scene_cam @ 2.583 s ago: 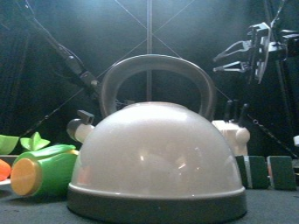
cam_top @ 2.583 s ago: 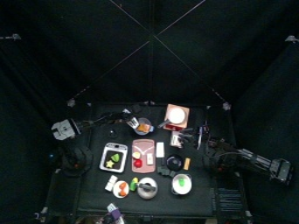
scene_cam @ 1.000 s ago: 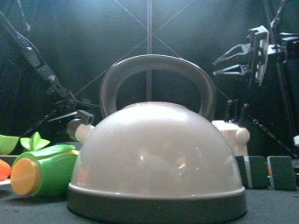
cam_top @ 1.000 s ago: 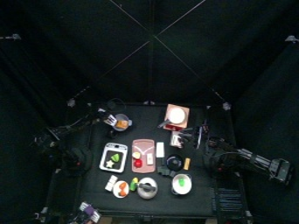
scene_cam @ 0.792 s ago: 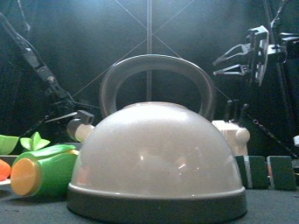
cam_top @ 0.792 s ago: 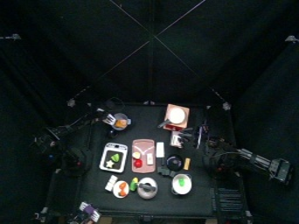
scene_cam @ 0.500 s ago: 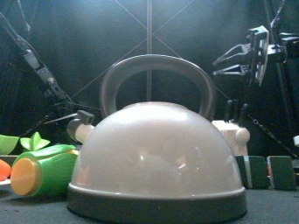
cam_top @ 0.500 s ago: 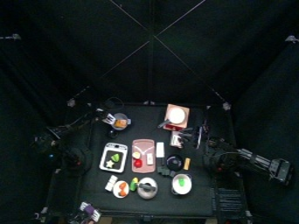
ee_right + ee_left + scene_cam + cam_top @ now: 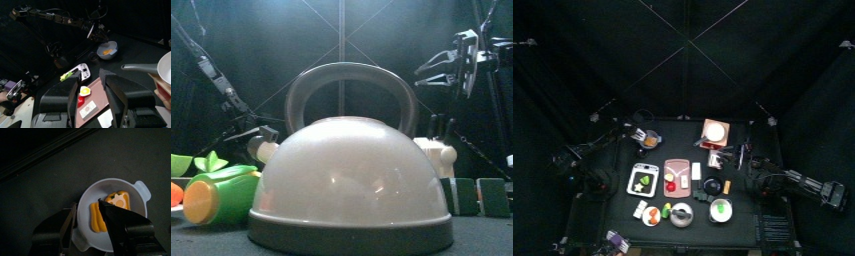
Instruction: Move bowl left
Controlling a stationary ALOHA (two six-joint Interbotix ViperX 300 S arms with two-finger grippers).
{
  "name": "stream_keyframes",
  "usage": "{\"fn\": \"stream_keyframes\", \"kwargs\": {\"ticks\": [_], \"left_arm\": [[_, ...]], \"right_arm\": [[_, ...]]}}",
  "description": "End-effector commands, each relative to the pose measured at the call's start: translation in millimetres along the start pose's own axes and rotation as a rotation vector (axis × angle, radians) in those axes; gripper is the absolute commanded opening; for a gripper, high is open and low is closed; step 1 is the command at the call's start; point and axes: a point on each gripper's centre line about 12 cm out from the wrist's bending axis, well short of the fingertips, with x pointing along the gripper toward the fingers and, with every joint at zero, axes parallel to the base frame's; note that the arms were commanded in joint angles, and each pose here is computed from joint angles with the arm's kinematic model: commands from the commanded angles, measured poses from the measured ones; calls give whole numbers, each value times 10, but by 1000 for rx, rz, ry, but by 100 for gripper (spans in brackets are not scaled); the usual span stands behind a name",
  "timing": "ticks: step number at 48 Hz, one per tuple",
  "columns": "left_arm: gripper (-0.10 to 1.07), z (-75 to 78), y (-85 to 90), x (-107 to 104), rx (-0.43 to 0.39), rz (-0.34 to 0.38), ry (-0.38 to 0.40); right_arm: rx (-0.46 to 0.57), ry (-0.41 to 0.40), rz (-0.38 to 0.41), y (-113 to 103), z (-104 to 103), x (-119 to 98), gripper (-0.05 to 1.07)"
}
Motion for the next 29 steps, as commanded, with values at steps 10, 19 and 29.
{"fn": "stream_keyframes", "kwargs": {"ticks": [10,19,29], "left_arm": [[79,137,-117,-65,23,-24,-59],[79,157,-126,-82,20,-27,-63],[79,237,-195,-151,-41,-59,-62]], "right_arm": [[-2,-7,3,11,36,21,74],[-3,-6,4,11,35,21,74],[-4,-9,5,16,43,20,74]]}}
